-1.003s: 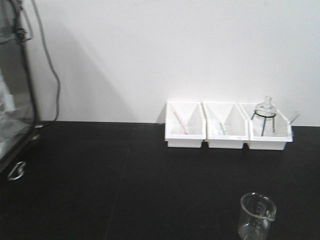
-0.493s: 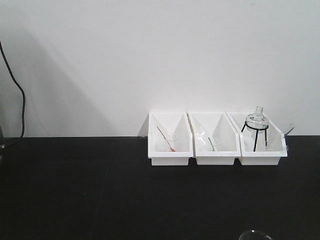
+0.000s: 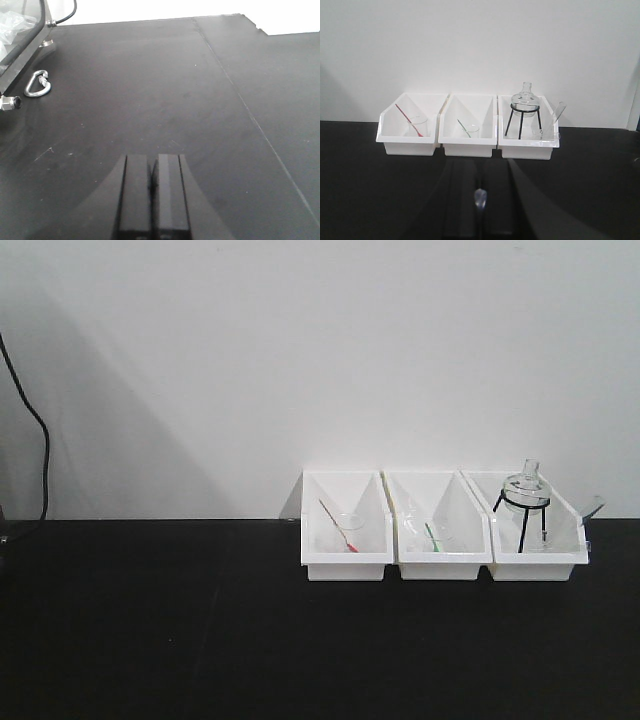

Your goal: Grab transparent chemical and place on left bench

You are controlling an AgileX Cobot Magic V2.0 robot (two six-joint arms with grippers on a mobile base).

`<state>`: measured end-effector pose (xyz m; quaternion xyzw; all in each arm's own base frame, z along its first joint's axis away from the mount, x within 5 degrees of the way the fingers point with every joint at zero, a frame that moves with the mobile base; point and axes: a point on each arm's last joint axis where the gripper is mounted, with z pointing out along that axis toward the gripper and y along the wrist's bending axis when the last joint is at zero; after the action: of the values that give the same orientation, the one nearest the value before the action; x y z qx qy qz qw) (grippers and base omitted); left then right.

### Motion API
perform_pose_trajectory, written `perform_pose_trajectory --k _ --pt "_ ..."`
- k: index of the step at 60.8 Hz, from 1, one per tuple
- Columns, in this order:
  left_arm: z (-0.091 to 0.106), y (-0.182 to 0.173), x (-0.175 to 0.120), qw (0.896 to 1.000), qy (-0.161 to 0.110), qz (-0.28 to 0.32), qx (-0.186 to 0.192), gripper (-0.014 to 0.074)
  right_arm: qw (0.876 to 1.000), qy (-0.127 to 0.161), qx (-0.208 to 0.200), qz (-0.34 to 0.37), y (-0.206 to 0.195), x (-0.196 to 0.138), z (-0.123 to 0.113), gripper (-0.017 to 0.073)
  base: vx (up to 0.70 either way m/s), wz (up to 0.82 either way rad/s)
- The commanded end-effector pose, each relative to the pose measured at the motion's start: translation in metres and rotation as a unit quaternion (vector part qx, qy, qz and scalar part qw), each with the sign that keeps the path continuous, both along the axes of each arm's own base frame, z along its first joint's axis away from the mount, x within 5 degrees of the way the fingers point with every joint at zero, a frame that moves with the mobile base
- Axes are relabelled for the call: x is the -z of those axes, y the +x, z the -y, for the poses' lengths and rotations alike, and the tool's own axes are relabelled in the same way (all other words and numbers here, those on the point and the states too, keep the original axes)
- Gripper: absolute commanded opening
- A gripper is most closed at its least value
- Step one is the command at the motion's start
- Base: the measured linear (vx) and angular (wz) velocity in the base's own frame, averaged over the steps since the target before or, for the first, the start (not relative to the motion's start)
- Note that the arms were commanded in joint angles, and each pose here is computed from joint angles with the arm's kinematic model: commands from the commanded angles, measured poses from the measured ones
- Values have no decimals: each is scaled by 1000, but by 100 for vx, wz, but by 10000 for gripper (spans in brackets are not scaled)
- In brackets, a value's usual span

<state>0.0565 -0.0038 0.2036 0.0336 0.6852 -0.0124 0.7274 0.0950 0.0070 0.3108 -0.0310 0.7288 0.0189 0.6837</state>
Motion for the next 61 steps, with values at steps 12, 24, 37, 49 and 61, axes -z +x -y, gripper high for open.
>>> perform_pose_trajectory --k 12,24,37,49,61 --pt "0 -1 -3 999 -7 40 0 -4 999 -8 -15 47 0 -16 -3 0 0 0" --pt "0 -1 -3 999 -7 40 0 -4 999 -6 -15 48 0 -16 -3 0 0 0" --pt "0 -1 -3 999 -7 40 0 -4 995 63 -39 68 5 -21 -8 0 0 0" --pt "0 -1 -3 999 -7 40 0 -4 987 142 -67 16 50 -7 -21 0 0 0" --pt "0 -1 -3 999 -7 40 0 -4 985 143 -71 -56 89 20 -29 0 0 0"
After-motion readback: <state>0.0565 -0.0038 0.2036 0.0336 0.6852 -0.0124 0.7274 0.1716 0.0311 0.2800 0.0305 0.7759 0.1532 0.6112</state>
